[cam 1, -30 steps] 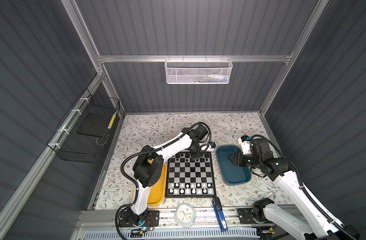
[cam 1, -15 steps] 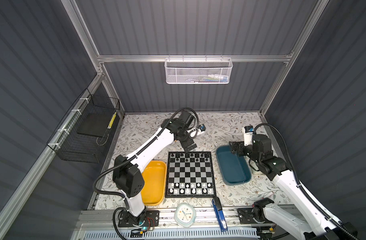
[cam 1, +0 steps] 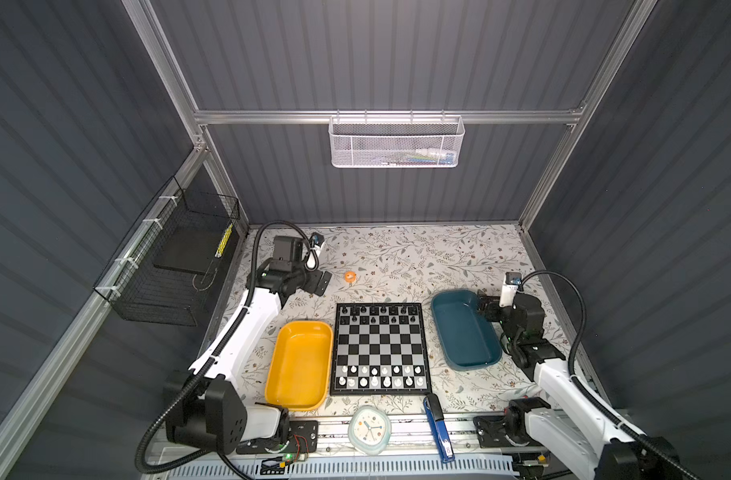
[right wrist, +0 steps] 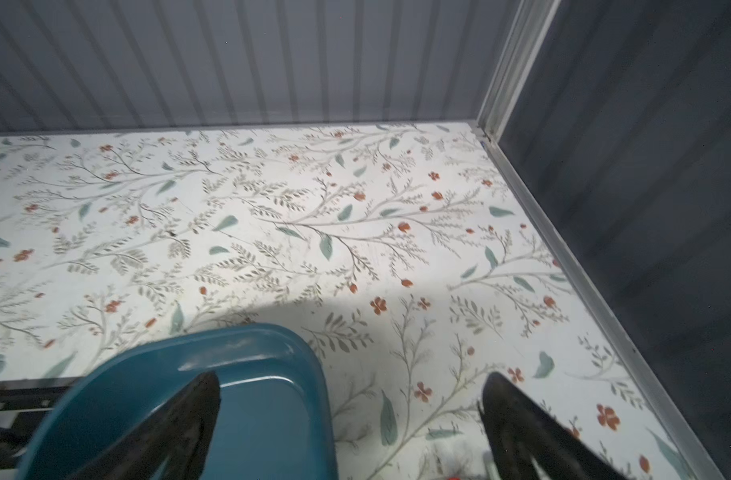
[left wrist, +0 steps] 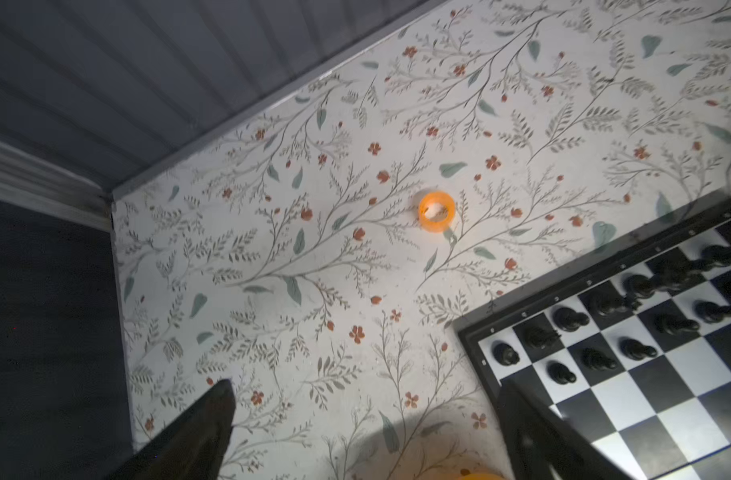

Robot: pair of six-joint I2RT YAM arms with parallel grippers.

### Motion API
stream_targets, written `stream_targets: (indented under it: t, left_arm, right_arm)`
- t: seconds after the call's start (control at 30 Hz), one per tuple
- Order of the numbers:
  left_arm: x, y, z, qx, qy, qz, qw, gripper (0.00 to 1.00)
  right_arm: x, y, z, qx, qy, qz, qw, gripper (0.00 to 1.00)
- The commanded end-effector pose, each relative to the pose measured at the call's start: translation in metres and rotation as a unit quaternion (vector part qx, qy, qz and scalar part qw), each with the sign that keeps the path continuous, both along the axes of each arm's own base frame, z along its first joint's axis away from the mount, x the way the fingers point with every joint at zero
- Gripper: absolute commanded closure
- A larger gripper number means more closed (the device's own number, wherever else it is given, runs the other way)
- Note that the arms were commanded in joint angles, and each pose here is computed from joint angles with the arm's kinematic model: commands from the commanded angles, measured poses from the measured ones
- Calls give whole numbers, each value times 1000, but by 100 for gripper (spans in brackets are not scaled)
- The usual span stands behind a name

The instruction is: Set up the chess pieces on the board

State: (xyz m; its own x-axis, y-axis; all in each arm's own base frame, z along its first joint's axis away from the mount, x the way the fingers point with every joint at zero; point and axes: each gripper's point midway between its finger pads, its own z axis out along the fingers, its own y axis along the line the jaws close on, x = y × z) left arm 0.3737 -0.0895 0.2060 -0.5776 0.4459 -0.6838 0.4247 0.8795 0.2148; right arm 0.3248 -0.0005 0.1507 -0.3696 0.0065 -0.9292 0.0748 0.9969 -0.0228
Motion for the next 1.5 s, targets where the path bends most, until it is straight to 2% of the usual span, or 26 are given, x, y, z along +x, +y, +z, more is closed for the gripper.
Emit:
stream_targets:
  t: [0.0,0.23,0.27,0.5,0.63,1.03,1.13,1.27,1.4,1.47]
  left_arm:
    - [8,21,15,-40,-78,72,993,0]
    - [7,54,-23,-74,-107,136,982,0]
    - [8,59,-31,-79,-112,145,980,0]
    - [24,76,-64,-133,-134,163,968,0]
    - [27,79,-87,-147,-153,162,964,0]
    - [15,93,-106,-174,-218,197,940,0]
    - [15,92,-110,-174,-221,193,940,1]
    - [16,92,-117,-176,-230,190,938,0]
    - [14,92,-120,-184,-254,188,930,1]
    - [12,91,-123,-182,-246,187,933,0]
  right_arm:
    - [10,-11,13,31,-72,-5,997,1]
    - [18,-26,2,65,-108,-3,992,1]
    - [20,-30,-5,75,-99,-8,992,1]
    - [26,-29,-2,79,-119,8,990,1]
    - [21,-34,0,75,-135,-6,988,1]
    - [22,-37,-13,65,-179,-10,982,1]
    - [27,-38,-20,68,-148,-12,987,1]
    - [32,-36,-19,69,-148,-3,987,1]
    - [42,-38,-23,73,-124,-8,990,1]
    - [51,-36,-26,75,-98,-2,992,1]
